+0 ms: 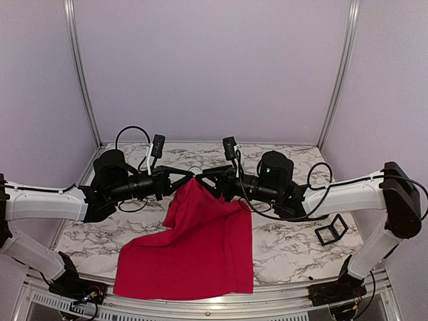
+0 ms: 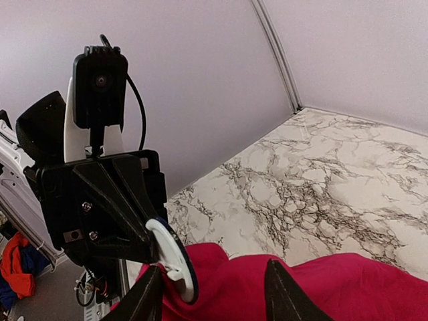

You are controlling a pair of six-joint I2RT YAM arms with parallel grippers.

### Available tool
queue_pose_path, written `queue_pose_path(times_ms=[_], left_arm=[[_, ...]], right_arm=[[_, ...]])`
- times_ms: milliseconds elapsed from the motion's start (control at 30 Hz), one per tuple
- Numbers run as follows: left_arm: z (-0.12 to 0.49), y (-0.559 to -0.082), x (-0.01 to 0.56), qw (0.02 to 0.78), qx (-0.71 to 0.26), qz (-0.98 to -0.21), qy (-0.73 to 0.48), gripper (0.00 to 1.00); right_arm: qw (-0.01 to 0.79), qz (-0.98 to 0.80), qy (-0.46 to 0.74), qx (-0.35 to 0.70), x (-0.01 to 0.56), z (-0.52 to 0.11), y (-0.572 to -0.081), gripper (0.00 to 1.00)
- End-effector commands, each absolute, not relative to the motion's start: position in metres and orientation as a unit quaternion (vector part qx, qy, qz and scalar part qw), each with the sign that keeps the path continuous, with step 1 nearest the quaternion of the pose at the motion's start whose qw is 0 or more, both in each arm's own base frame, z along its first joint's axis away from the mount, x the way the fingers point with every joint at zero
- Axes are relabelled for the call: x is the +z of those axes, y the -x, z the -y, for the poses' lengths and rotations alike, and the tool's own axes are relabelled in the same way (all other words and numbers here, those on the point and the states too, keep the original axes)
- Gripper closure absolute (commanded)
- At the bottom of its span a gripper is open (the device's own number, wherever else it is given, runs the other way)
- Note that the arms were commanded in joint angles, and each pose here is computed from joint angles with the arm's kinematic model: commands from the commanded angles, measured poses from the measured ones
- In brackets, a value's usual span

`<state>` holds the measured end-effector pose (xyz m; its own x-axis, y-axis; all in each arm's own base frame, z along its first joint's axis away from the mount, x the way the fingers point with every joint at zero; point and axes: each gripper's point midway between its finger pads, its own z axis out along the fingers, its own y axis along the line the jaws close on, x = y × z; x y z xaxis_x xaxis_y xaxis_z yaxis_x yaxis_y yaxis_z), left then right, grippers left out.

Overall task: Remove the brooch from the garment
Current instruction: Remove the brooch from the flattened clothing.

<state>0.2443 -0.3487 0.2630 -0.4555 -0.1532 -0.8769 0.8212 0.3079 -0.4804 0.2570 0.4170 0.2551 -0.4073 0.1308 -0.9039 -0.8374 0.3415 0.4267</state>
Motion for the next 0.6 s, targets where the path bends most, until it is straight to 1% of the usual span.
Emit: queue_pose_path(times_ms=[0, 567], left_arm=[[0.350, -0.237, 0.295, 0.476, -0.545, -0.635, -0.271, 1.00], [0.356, -0.226, 0.299, 0.458, -0.555, -0.624, -0.304, 1.00]], right_arm=[[0.493, -0.657, 0.272, 0.501, 0.272, -0.423, -0.258, 0.52], [0.483, -0.677, 0.272, 0.484, 0.260, -0.432, -0.264, 0.78]])
